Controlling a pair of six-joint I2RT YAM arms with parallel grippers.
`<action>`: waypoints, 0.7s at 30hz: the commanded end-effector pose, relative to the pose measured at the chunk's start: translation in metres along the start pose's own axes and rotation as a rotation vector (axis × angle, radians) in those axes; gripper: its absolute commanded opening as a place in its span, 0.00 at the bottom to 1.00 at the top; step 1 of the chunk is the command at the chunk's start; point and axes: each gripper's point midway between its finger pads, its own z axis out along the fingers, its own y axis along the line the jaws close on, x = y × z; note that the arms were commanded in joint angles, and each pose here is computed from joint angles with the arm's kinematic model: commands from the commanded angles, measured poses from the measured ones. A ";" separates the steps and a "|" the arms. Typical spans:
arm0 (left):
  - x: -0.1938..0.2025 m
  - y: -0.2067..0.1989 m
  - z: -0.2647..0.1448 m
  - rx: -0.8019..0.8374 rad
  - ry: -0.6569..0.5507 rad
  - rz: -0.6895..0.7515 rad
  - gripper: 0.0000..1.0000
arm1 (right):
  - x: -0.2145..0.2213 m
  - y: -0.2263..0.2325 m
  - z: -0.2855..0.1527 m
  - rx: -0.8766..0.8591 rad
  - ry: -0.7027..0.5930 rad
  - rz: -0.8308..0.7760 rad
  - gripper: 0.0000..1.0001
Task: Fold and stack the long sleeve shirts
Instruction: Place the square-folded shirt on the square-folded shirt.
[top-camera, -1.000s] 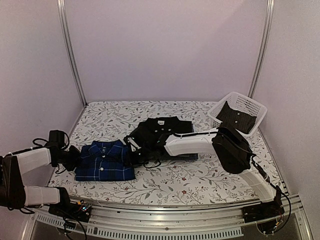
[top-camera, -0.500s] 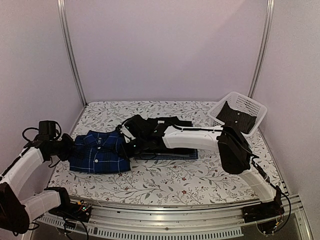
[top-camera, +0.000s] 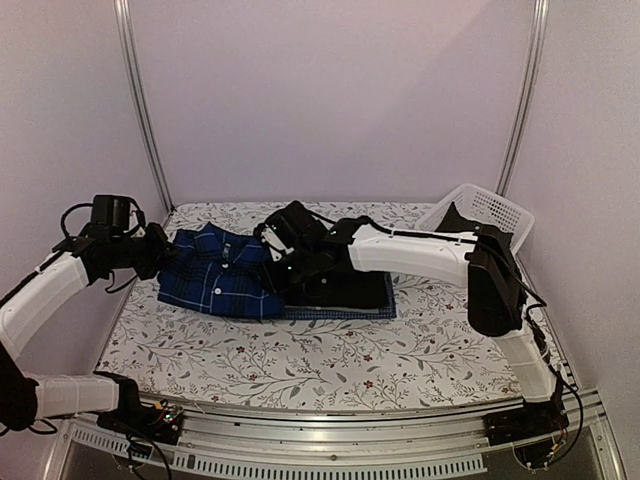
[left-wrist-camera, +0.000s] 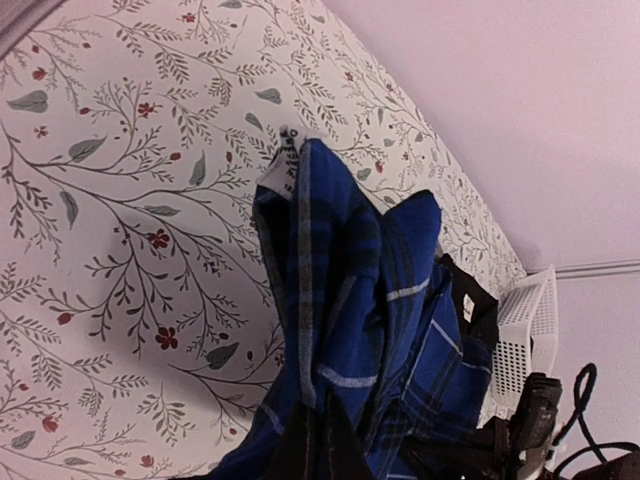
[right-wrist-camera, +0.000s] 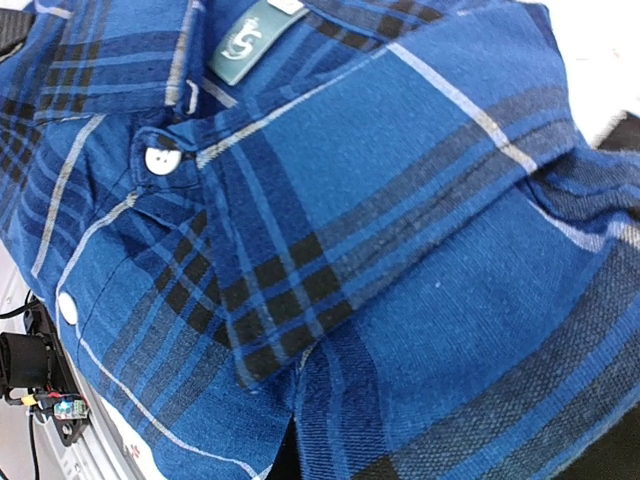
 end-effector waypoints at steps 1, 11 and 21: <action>-0.013 -0.057 0.002 0.106 -0.026 0.057 0.00 | -0.046 -0.033 -0.069 0.093 -0.121 0.020 0.00; 0.015 -0.143 0.058 0.214 0.089 0.146 0.00 | -0.038 -0.111 -0.129 0.238 -0.130 0.105 0.00; 0.068 -0.185 0.113 0.246 0.215 0.187 0.00 | 0.000 -0.168 -0.165 0.326 -0.091 0.192 0.00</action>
